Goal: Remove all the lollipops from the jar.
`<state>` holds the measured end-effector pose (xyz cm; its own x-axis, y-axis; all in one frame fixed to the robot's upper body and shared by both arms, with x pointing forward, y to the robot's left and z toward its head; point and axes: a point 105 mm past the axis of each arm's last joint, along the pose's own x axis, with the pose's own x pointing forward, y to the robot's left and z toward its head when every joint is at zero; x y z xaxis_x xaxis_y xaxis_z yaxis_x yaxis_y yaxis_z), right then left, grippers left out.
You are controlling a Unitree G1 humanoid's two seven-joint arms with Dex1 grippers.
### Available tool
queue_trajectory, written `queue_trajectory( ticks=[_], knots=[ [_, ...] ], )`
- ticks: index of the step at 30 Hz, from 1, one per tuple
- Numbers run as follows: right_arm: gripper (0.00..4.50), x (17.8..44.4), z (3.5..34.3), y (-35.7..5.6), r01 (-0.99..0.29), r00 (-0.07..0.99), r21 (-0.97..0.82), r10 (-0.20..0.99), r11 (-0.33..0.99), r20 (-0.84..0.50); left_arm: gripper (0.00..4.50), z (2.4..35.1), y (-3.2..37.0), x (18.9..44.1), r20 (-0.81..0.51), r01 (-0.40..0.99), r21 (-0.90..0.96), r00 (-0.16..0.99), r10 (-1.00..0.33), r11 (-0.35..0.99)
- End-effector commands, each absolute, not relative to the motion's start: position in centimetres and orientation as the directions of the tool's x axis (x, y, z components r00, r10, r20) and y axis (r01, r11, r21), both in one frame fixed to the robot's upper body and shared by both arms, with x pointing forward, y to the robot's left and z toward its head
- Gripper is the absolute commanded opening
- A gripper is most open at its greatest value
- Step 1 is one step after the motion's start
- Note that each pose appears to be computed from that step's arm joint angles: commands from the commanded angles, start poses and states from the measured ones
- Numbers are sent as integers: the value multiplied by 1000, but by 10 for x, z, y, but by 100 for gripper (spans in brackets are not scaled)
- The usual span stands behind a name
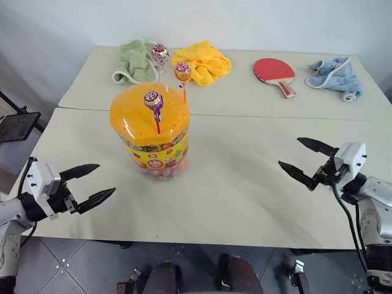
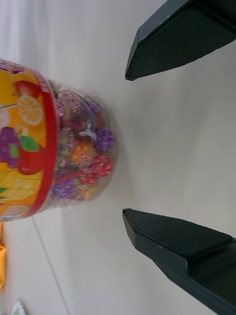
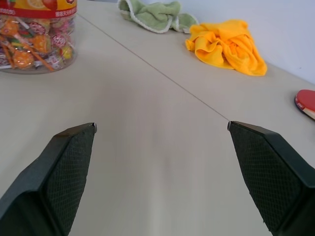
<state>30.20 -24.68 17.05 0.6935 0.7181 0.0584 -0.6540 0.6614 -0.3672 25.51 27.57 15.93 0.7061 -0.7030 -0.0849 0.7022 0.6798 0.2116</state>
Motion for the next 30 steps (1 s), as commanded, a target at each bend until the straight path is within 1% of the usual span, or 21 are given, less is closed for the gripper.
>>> queue_trajectory(
  ticks=[1, 4, 5, 6, 7, 9, 12, 14, 16, 18, 23, 27, 30],
  knots=[
    [450, 299, 186, -244, -664, 654, -402, 750, 631, 97, 442, 179, 277, 261, 19, 688, 175, 713, -701, 704],
    [450, 299, 206, -214, -722, 565, -356, 803, 593, 192, 442, 219, 281, 265, 204, 680, 106, 700, -685, 726],
    [450, 299, 211, -208, -735, 546, -340, 810, 586, 217, 442, 228, 281, 265, 237, 682, 94, 692, -681, 725],
    [450, 299, 223, -196, -754, 512, -315, 816, 576, 268, 442, 244, 286, 265, 325, 687, 32, 680, -658, 726],
    [450, 298, 237, -179, -781, 461, -296, 827, 550, 322, 442, 260, 285, 259, 404, 720, 17, 630, -663, 694],
    [450, 295, 257, -152, -820, 379, -280, 841, 499, 387, 442, 277, 284, 252, 480, 765, -4, 567, -670, 644],
    [450, 296, 283, -117, -869, 293, -243, 843, 432, 452, 442, 295, 280, 246, 543, 807, 9, 491, -681, 590],
    [450, 299, 296, -92, -885, 250, -253, 858, 391, 449, 442, 302, 276, 243, 555, 835, 19, 449, -701, 550],
    [450, 308, 301, -73, -887, 269, -246, 869, 392, 415, 442, 305, 272, 241, 550, 852, 31, 422, -721, 523],
    [450, 314, 302, -65, -886, 292, -234, 874, 400, 388, 442, 306, 271, 241, 546, 857, 36, 414, -728, 515],
    [450, 320, 328, -15, -916, 235, -224, 897, 334, 376, 442, 304, 259, 244, 528, 883, 56, 371, -764, 466],
    [450, 323, 327, -4, -929, 227, -208, 914, 307, 338, 442, 302, 251, 247, 533, 891, 57, 355, -768, 451],
    [389, 320, 325, -1, -939, 196, -212, 928, 270, 316, 450, 302, 249, 248, 541, 894, 60, 346, -767, 445]
  ],
)
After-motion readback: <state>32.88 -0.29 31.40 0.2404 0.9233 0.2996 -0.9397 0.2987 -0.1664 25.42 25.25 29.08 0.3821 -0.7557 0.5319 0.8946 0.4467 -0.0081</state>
